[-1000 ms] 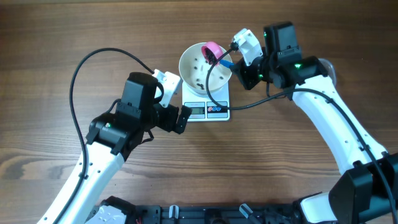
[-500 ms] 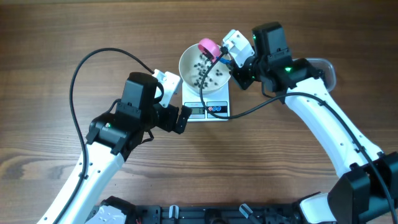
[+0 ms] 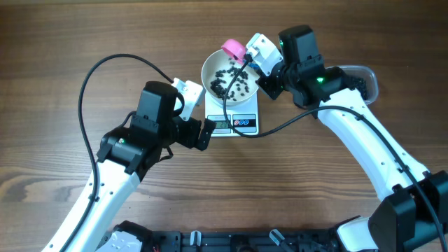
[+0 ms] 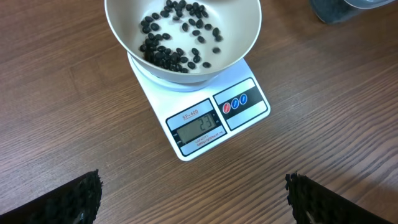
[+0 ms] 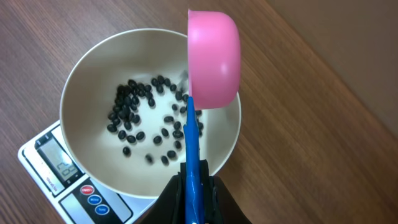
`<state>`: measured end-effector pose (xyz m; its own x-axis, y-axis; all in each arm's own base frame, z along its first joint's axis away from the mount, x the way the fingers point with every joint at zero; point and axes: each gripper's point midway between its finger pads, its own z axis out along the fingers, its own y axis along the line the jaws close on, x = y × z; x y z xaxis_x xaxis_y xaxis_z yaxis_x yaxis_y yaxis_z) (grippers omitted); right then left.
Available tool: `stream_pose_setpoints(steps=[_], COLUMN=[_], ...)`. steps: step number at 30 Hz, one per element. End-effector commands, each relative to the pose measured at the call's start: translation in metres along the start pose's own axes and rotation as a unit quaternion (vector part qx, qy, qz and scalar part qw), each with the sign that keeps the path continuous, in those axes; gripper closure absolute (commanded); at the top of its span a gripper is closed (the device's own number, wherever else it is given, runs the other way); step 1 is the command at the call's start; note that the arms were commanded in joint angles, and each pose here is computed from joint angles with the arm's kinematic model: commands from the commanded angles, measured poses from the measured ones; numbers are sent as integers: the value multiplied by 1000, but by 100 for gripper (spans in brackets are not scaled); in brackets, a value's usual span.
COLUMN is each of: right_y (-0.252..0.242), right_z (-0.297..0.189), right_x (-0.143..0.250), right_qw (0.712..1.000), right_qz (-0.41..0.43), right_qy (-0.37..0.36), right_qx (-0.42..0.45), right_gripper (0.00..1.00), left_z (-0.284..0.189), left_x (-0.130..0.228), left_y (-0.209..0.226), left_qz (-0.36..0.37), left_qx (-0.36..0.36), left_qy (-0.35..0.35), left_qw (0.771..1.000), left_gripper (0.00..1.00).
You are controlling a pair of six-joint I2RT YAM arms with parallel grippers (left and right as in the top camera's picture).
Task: Scoop item into bowl and weigh 150g on scale
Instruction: 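Tilt the scoop with the right gripper to pour beans into the bowl, then carry the empty scoop with the right gripper back to the bean tub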
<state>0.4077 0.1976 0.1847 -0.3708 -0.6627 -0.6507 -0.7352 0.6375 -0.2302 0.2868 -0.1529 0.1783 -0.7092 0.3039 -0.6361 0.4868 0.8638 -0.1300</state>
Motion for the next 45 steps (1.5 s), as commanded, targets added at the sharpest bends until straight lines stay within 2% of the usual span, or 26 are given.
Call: stream_pose_setpoints(steps=[1,11,17,21,25,29,38,45], right_y=[2,-8,-14,-31,-69,-108,-193,-221], right_z=[-6,-6,-8,-21,-53,-86,-142,-156], right_x=[-2,-1,-16,-33,-37,-21,54,88], right_qw=[1000,999,982,967,947,934,896,906], right_qz=[-22,-6,181,237,281,309,377,335], right_qy=[0,5,-35,-82,-128,-156,-166,-143], right_qx=[7,34,37,54,86,93,166,215], right_gripper=[96,96,95,96,96,96,95,96], left_z=[2,2,2,2,2,2,2,2], left_x=[2,2,2,2,2,2,2,2], left_y=[-4,-4,-4,-4,-4,-4,-4,-4], left_qz=[2,2,2,2,2,2,2,2], left_qx=[10,10,10,10,10,10,10,10], left_qy=[3,3,3,3,3,3,3,3], left_qw=[1000,1000,1000,1000,1000,1000,1000,1000], left_gripper=[0,0,0,0,0,0,0,0])
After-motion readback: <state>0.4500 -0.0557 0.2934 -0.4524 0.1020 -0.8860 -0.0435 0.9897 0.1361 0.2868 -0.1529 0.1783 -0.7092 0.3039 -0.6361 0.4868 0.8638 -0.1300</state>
